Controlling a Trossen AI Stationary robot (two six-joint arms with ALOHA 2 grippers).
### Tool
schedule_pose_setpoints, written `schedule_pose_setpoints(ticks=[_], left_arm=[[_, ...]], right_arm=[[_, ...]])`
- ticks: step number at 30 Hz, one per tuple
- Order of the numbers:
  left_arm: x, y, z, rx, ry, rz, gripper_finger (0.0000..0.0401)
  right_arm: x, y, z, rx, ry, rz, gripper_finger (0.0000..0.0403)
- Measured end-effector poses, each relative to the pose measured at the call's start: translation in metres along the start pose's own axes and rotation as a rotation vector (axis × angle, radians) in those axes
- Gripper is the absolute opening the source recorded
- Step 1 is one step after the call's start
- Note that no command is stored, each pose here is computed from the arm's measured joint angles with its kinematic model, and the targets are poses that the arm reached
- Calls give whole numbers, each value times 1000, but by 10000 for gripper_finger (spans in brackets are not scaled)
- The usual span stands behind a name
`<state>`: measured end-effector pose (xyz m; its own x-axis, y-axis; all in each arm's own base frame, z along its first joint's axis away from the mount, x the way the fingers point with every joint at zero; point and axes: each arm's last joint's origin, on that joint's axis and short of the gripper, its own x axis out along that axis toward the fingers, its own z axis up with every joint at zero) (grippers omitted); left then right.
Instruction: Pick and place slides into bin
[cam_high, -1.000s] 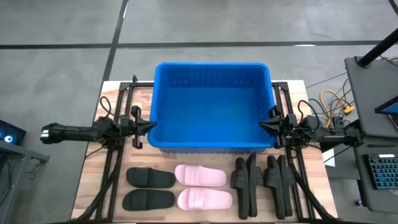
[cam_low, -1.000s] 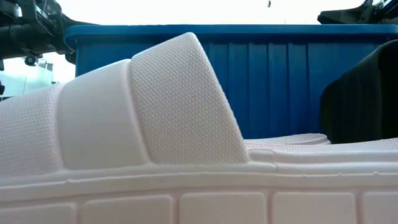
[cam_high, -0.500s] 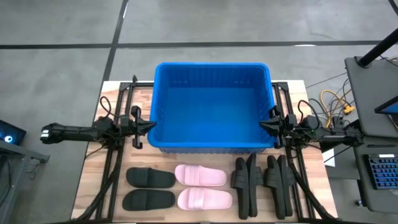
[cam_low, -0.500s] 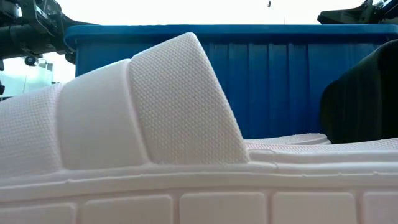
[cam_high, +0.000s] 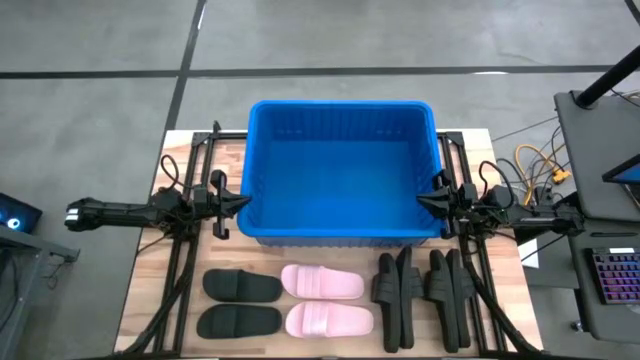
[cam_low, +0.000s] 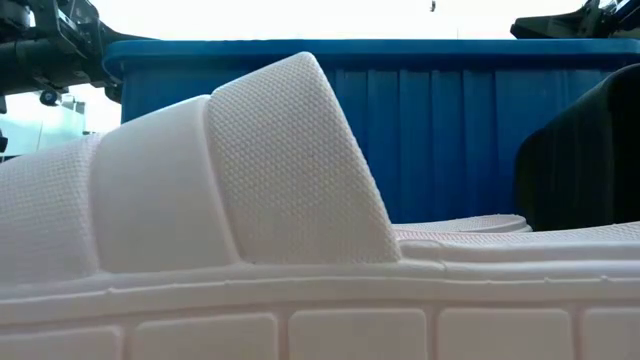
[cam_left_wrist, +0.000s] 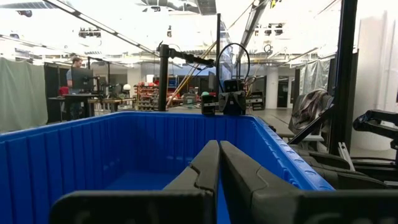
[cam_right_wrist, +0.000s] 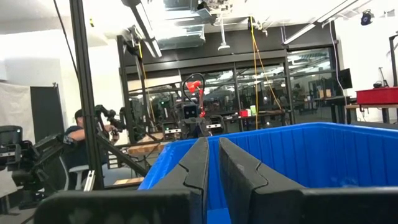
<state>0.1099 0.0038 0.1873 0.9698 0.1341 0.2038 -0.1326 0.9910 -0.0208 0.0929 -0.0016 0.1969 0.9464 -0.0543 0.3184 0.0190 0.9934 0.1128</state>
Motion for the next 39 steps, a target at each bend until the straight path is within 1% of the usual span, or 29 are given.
schedule_pose_setpoints(ticks=[11, 18, 20, 23, 27, 29, 33, 35, 36, 39], left_arm=[[0, 0, 0, 0, 0, 0, 0], [0, 0, 0, 0, 0, 0, 0], [0, 0, 0, 0, 0, 0, 0], [0, 0, 0, 4, 0, 0, 0], [0, 1, 0, 75, 1, 27, 0], [0, 1, 0, 80, 1, 28, 0], [0, 1, 2, 76, -16, 29, 0], [0, 1, 6, 68, -63, 31, 0], [0, 1, 10, 60, -105, 32, 0], [-2, 1, 22, -30, -227, 30, 0]], right_arm=[[0, 0, 1, 12, -8, 1, 28], [0, 1, 6, 22, -66, 6, 28], [0, 0, 9, 25, -98, -11, 28], [-1, 0, 11, 91, -121, -28, 28], [-1, 0, 12, 182, -137, -19, 28], [-1, 0, 13, 271, -152, -12, 28], [-2, 0, 18, 485, -204, -7, 28], [-2, -1, 18, 540, -208, -6, 28], [-2, -1, 18, 549, -208, -5, 28], [-2, -1, 18, 551, -210, -4, 28]])
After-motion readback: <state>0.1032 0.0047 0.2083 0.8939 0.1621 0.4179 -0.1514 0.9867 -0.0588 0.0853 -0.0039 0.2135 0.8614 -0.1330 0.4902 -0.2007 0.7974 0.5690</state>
